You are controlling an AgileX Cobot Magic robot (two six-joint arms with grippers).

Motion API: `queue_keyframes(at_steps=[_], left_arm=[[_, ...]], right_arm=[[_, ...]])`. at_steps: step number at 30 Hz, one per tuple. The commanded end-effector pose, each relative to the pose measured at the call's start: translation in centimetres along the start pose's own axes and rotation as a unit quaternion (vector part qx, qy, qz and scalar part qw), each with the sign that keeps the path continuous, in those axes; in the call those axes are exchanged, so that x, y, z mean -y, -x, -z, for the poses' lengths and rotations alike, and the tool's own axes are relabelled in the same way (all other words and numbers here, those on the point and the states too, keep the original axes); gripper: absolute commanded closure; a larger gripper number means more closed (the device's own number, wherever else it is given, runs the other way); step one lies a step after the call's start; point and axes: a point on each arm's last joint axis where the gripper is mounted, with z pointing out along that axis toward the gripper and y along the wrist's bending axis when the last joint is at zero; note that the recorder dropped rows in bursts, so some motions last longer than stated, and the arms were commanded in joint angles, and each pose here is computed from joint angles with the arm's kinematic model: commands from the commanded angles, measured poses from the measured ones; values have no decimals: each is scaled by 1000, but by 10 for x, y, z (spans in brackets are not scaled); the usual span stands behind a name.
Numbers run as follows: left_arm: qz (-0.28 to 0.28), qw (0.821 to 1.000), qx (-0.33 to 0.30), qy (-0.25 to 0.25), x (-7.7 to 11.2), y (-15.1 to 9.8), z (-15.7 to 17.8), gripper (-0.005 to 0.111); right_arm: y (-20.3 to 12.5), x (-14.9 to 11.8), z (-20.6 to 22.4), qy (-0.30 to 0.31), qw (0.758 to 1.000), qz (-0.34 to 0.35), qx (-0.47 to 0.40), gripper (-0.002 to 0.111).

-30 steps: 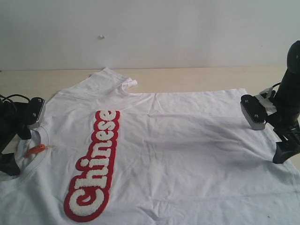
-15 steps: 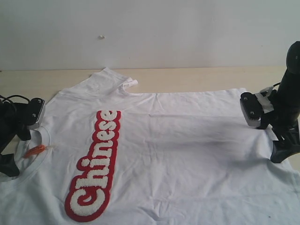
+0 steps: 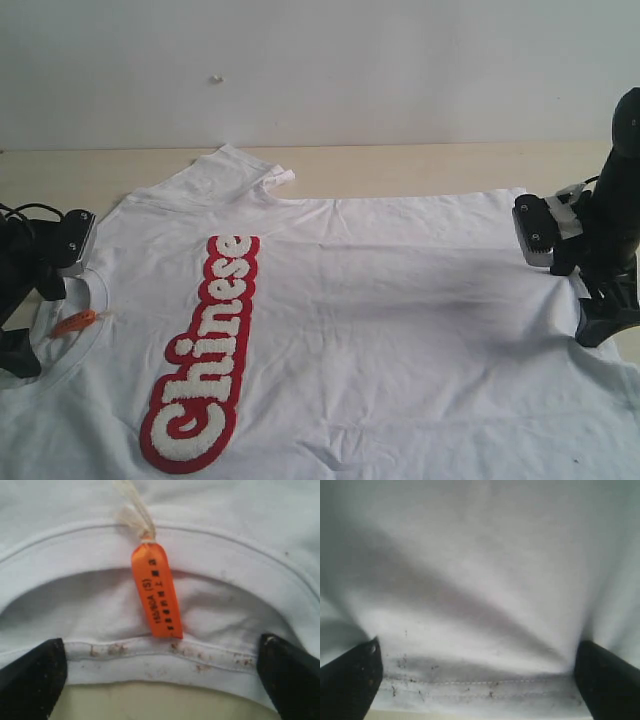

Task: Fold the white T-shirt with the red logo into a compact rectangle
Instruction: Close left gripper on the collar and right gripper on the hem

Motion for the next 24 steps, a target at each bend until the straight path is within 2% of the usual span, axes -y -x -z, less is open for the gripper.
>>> queue_keyframes(at_steps=[1, 7, 10, 24], left_arm=[[-2, 1000, -5, -25, 5, -3, -8, 2], [-2, 1000, -5, -25, 5, -3, -8, 2], [-2, 1000, -5, -25, 5, -3, -8, 2], [-2, 1000, -5, -22, 5, -3, -8, 2]], right_arm=[[3, 3, -12, -11, 999, -31, 23, 3], [5, 3, -12, -10, 999, -40, 34, 3], [6, 1, -12, 5, 997, -72, 37, 3], [6, 2, -14, 0, 998, -45, 39, 3]])
